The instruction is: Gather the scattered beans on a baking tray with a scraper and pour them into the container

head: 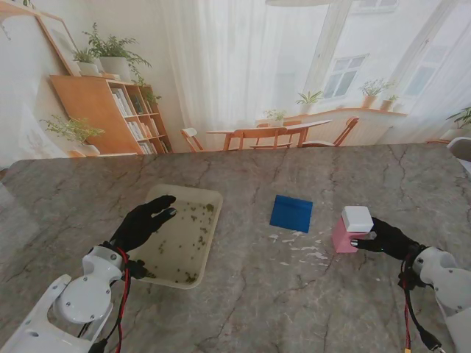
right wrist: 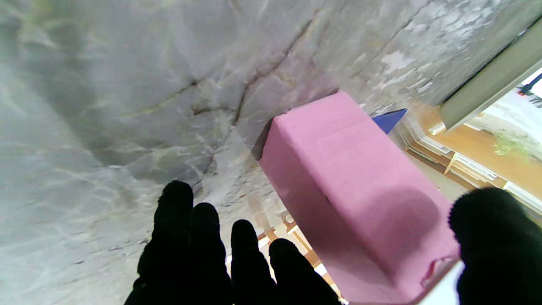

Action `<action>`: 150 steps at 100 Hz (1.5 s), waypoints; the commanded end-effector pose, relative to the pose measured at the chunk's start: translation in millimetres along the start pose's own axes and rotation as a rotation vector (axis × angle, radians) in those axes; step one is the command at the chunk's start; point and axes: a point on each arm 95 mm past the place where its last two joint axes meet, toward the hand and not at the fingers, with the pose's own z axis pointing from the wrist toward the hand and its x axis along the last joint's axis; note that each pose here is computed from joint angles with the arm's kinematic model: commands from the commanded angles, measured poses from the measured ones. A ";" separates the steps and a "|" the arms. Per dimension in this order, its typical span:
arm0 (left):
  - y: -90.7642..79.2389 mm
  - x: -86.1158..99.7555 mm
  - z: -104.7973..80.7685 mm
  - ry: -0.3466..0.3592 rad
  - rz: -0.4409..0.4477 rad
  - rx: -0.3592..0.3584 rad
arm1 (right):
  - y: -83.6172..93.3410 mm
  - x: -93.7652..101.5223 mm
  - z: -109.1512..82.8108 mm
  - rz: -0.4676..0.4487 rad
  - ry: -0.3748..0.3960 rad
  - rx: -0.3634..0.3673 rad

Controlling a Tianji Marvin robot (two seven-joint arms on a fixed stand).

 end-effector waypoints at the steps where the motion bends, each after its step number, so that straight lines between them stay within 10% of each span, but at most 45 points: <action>1: 2.7 -0.5 -0.3 -0.001 0.001 -0.006 | -21.6 -5.0 0.4 0.016 -0.006 0.068; 100: 2.4 1.9 -0.1 -0.010 0.010 -0.005 | -60.2 -9.9 21.9 0.093 0.002 0.134; 150: 0.0 1.7 -3.7 -0.019 0.018 0.009 | -74.3 -1.9 26.5 0.139 -0.037 -0.079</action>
